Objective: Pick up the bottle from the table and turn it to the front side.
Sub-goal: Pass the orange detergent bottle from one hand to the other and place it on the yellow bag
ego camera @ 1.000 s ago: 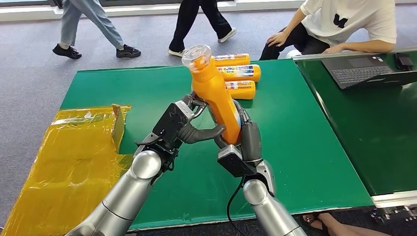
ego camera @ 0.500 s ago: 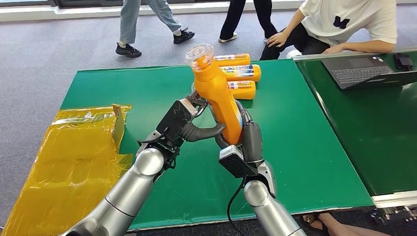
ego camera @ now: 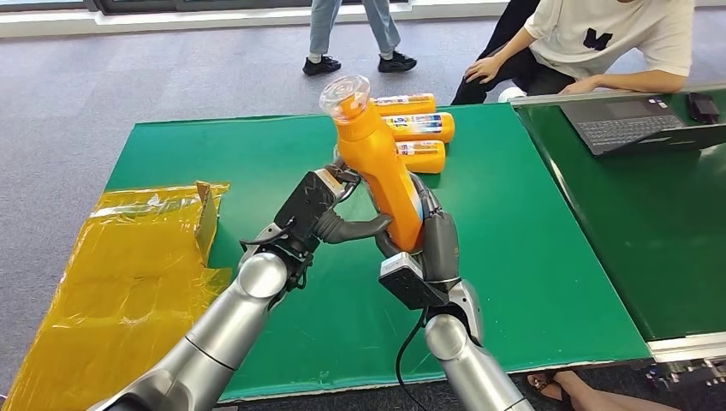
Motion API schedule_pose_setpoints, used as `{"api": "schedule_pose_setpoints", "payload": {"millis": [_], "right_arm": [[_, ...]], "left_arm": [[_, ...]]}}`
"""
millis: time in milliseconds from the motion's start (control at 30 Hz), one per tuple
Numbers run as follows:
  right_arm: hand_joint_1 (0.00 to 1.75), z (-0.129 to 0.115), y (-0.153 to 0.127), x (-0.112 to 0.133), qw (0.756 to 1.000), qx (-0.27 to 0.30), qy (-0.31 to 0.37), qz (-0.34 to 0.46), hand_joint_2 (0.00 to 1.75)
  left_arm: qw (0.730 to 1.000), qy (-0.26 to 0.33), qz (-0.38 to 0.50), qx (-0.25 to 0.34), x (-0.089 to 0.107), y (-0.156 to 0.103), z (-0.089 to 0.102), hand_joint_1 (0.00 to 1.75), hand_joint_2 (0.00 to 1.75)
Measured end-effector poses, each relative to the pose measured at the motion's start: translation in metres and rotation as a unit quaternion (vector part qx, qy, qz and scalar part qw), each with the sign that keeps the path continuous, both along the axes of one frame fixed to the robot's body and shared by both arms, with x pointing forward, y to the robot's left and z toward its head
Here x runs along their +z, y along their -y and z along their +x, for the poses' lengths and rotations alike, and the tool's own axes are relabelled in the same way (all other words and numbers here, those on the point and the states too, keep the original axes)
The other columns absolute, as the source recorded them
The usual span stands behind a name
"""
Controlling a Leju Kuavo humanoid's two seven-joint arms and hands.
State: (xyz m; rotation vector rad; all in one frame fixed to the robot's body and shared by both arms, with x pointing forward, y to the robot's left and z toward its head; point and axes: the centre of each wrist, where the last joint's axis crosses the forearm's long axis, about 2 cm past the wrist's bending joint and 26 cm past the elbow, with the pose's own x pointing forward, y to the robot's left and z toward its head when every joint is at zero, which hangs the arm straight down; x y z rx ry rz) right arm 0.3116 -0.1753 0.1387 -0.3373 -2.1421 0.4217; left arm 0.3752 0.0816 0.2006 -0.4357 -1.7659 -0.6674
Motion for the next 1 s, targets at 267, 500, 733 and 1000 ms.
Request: {"api": "schedule_pose_setpoints", "payload": {"millis": [267,500,733,1000], "right_arm": [[1.75,0.000,0.000,-0.001,1.000,0.003,-0.008,0.001,1.75],[1.75,0.002,0.000,-0.004,1.000,0.005,-0.020,0.008,1.75],[1.75,0.004,0.000,-0.005,1.000,0.005,-0.022,0.013,1.75],[1.75,0.004,0.001,0.000,0.999,-0.023,-0.009,-0.025,1.75]], "left_arm": [[1.000,-0.019,0.002,0.010,-0.004,-0.002,0.005,0.00,1.75],[0.999,-0.049,-0.006,0.003,-0.006,0.001,0.010,0.00,1.75],[0.998,-0.065,-0.009,-0.002,-0.005,0.005,0.013,0.00,1.75],[0.998,-0.050,-0.002,0.025,-0.010,-0.010,0.020,0.00,1.75]]}}
